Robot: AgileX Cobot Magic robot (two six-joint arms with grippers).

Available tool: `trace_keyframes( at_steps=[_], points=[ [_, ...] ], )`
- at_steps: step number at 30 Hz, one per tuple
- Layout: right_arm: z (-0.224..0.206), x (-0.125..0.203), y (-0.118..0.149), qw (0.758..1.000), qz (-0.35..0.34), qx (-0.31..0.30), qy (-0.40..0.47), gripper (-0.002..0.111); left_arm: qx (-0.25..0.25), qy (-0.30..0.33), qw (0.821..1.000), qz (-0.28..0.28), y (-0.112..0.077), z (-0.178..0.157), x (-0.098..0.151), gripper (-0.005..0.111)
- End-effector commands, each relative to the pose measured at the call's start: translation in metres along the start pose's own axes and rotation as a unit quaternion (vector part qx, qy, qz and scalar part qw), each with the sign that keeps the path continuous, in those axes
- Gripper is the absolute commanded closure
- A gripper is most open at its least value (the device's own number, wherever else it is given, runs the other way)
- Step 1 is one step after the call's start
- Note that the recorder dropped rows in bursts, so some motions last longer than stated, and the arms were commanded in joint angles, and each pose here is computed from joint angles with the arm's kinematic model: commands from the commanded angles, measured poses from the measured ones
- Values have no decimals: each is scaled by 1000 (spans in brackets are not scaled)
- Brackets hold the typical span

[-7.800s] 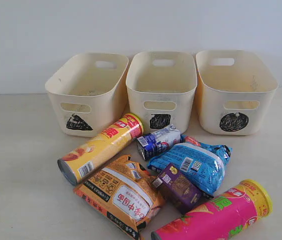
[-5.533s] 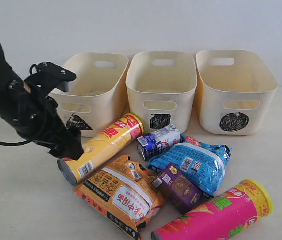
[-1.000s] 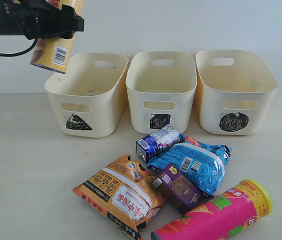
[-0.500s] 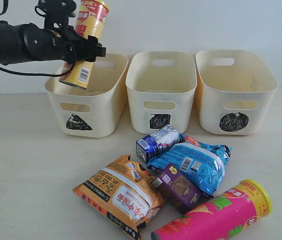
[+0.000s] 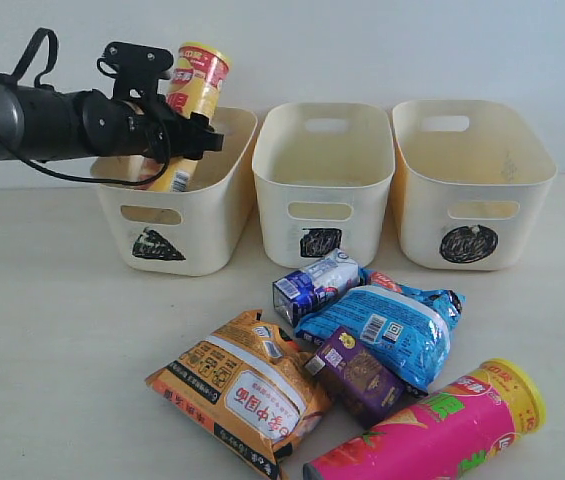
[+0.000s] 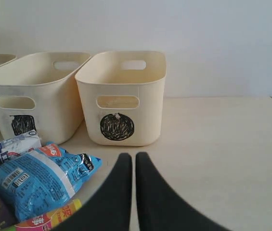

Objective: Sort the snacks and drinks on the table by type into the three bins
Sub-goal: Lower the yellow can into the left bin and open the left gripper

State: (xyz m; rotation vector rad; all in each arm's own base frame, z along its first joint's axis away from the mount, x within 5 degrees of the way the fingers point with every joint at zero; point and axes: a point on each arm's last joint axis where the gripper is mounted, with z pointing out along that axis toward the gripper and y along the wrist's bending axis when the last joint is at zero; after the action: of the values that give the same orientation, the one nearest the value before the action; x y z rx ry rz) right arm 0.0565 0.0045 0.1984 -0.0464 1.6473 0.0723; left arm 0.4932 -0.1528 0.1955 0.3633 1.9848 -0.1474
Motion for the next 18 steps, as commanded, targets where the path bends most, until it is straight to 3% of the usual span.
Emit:
trace_keyframes(
  at_steps=[1,2,4,14,18],
  points=[
    [0,-1,0,1000,-2,0,-5,108,-3,-12,1000,-7,1,0,-5,53],
    [0,-1,0,1000,-2,0,-5,108,-3,-12,1000,-7,1,0,-5,40],
    [0,-1,0,1000,-2,0,-5,108,-3,-12,1000,-7,1,0,-5,31],
    [0,-1,0,1000,-2,0,-5,108,-2,-12,1000,-12,1,-2,-7,30],
    [0,-1,0,1000,-2,0,-5,108,3,-12,1000,-3,1,-16,-22,30]
  ],
)
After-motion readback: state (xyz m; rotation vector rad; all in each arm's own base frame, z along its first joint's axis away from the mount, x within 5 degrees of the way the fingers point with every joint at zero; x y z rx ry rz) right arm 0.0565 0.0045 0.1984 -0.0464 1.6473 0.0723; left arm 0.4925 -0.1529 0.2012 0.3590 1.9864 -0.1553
